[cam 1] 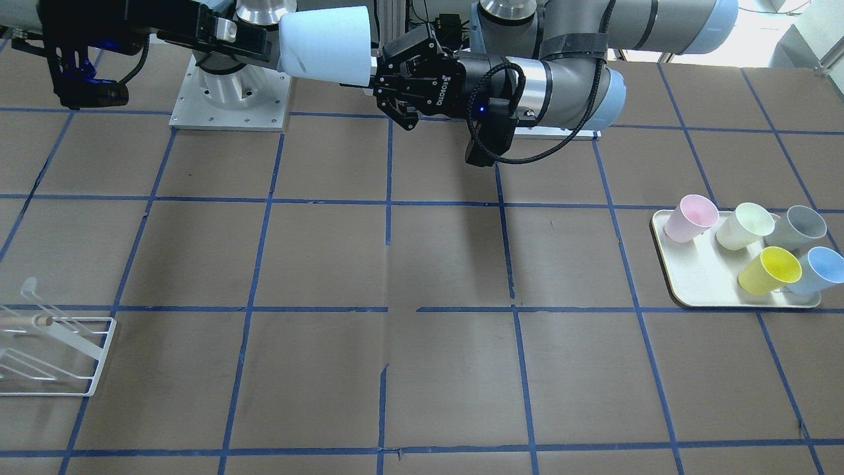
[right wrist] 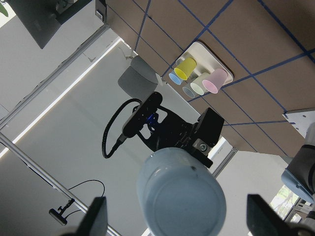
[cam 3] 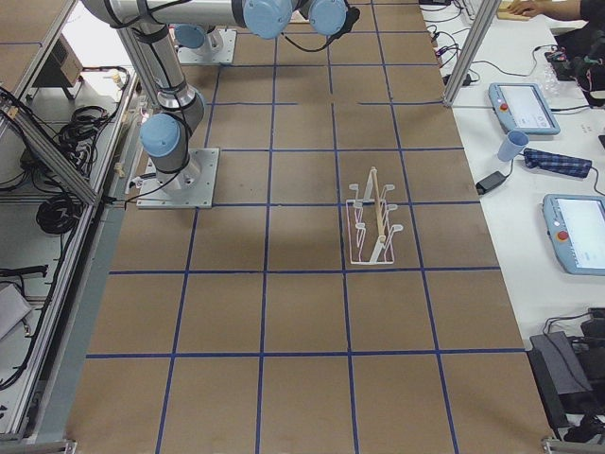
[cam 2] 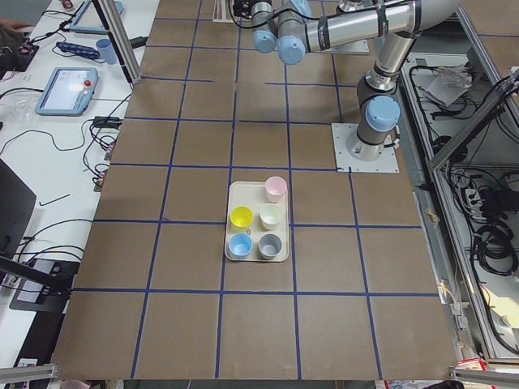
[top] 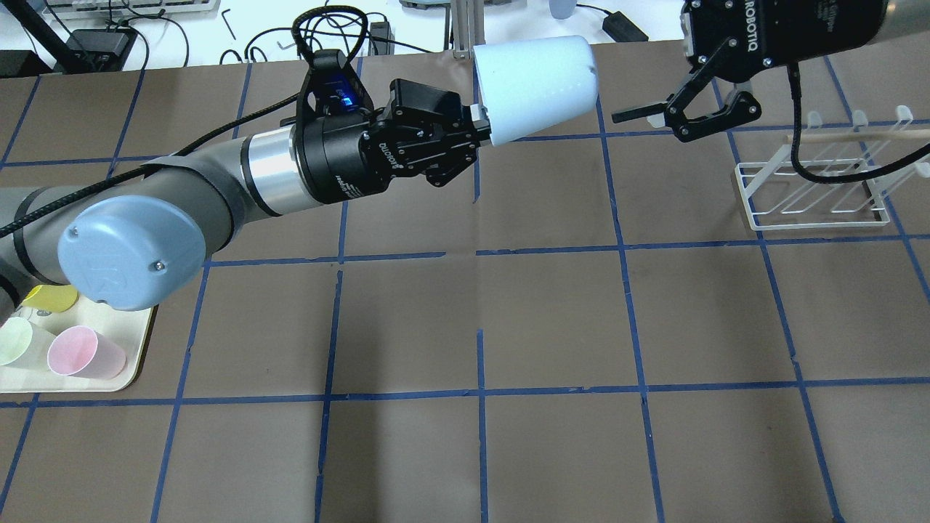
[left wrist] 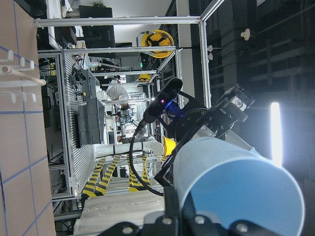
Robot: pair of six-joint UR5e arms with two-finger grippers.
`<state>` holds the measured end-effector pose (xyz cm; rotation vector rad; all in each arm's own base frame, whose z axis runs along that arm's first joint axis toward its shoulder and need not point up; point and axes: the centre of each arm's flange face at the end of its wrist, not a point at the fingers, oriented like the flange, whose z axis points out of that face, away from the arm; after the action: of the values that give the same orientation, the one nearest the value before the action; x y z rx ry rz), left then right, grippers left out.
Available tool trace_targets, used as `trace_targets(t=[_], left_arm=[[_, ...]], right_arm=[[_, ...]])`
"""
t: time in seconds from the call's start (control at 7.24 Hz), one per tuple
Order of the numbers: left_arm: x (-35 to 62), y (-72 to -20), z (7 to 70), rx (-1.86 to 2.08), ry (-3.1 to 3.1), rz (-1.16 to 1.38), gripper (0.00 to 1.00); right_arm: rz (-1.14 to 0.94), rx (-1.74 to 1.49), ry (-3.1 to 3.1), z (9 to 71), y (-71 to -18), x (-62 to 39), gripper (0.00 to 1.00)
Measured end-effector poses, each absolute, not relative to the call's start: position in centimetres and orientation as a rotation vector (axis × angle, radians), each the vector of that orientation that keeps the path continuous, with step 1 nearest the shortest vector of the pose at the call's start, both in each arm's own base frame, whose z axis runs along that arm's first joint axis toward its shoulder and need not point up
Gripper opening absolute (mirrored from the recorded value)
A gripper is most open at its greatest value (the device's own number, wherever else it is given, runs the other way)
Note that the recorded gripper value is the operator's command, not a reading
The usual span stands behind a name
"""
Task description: Transfer IKEA cup to right arm and place on rack
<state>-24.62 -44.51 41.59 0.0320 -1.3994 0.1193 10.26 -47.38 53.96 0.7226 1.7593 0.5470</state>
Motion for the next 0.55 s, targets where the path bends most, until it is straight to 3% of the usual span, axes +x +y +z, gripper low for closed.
trace_targets(t=[0.55], left_arm=[[-24.6, -44.5, 41.9, 0.04, -1.383, 0.128, 0.0]], right_arm=[[0.579, 0.672, 1.781, 54.3, -46.3, 13.2, 1.0]])
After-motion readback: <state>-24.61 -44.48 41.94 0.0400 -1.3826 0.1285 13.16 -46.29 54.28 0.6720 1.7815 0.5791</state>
